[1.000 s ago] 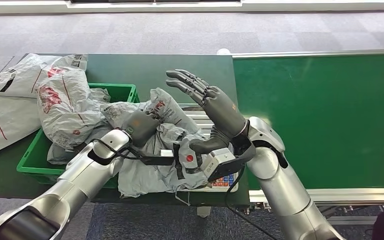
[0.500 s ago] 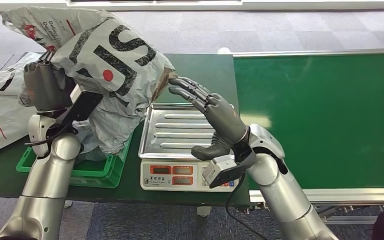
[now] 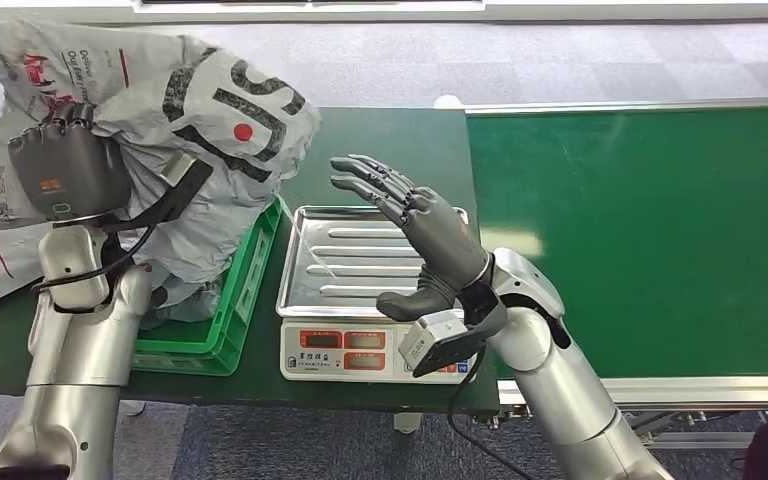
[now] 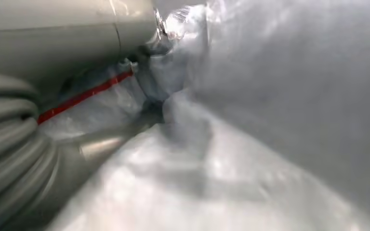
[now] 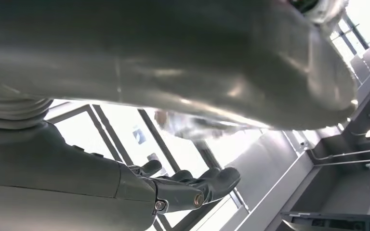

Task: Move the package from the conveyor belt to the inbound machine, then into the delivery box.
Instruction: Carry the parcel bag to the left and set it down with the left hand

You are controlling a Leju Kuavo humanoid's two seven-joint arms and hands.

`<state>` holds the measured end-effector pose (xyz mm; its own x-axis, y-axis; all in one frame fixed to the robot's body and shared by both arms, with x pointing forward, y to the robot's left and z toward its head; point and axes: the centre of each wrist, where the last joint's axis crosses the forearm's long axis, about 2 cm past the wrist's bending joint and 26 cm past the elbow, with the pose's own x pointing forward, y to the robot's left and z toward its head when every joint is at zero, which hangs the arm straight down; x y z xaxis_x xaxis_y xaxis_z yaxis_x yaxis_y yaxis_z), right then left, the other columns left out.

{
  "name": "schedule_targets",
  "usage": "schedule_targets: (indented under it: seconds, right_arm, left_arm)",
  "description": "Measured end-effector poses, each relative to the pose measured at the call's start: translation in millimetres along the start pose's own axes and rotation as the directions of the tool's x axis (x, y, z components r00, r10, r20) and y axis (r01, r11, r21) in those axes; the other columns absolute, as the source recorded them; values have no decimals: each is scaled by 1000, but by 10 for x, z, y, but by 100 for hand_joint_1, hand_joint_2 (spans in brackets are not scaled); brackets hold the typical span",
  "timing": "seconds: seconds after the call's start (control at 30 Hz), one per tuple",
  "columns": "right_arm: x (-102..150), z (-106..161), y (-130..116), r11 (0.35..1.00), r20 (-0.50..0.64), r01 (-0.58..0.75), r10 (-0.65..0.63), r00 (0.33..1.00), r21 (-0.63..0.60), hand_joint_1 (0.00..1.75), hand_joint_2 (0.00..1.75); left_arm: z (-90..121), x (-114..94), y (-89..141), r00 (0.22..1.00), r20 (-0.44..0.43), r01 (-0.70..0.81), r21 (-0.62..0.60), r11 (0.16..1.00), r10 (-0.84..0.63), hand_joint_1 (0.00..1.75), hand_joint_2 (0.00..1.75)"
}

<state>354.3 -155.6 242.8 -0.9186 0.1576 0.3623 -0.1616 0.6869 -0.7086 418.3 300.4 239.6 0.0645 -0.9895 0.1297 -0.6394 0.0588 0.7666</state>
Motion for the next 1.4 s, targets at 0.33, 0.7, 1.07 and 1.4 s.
schedule_targets:
  seconds: [0.33, 0.7, 1.07, 1.4]
  right_arm:
    - [16, -89, -9, 1000, 9, -2, 2, 1000, 5, 0, 0]
    - [16, -89, -8, 1000, 9, -1, 1, 1000, 5, 0, 0]
    - [14, -103, -22, 1000, 12, -4, 4, 1000, 4, 0, 0]
    - [13, -113, -31, 1000, 14, -5, 5, 1000, 6, 0, 0]
  left_arm:
    - [146, -227, -501, 988, -51, 130, -252, 959, -147, 175, 175]
    - [212, -326, -645, 972, -67, 184, -376, 908, -225, 175, 175]
    - [194, -351, -663, 968, -71, 192, -402, 896, -239, 175, 175]
    - [200, -355, -670, 968, -72, 193, -407, 893, -242, 89, 175]
